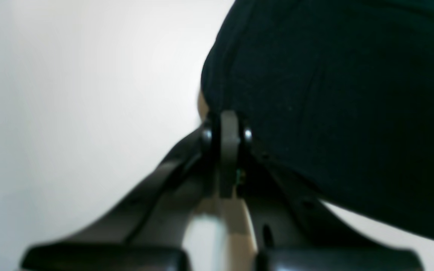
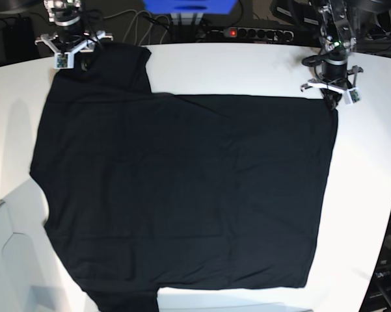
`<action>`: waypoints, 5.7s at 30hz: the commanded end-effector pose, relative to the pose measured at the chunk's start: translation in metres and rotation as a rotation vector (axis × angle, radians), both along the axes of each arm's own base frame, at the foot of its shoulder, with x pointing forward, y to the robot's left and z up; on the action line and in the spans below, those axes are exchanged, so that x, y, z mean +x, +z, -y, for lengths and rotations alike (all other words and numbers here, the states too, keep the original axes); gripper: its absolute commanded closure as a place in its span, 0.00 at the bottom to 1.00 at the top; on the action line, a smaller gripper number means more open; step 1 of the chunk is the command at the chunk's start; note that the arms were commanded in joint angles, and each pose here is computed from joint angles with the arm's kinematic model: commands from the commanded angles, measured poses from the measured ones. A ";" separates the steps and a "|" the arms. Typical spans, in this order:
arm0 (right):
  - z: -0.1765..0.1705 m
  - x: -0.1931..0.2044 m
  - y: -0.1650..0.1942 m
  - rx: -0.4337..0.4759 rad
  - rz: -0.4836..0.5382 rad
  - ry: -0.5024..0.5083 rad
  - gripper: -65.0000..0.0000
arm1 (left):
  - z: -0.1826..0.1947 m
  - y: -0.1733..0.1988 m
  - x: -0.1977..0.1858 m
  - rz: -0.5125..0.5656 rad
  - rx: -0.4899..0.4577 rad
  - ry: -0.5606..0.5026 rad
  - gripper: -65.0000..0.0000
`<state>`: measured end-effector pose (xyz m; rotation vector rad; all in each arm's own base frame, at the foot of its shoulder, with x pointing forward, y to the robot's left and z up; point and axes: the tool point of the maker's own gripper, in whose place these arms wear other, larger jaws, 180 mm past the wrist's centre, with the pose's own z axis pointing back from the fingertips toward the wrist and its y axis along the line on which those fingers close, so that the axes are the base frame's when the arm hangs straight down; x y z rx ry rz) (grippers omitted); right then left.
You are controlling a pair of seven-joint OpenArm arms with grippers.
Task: Fold the T-shirt properly
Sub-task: 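Close both grippers on the shirt's shoulder corners, then lift the shoulders and pull both grippers toward the hem, then lower the folded shoulder edge onto the shirt body with both grippers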
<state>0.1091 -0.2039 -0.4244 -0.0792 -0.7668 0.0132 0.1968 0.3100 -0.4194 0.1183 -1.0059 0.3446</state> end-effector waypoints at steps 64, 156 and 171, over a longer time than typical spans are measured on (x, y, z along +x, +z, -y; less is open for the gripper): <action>0.019 0.215 0.150 -0.063 0.480 0.050 1.00 | -0.011 0.115 0.127 0.330 0.027 0.007 1.00; -0.006 0.335 0.132 0.054 0.436 0.120 1.00 | -0.011 0.103 0.238 0.319 -0.113 0.014 0.92; 0.001 0.335 0.135 0.054 0.443 0.100 1.00 | -0.013 0.075 0.256 0.247 -0.190 0.054 0.92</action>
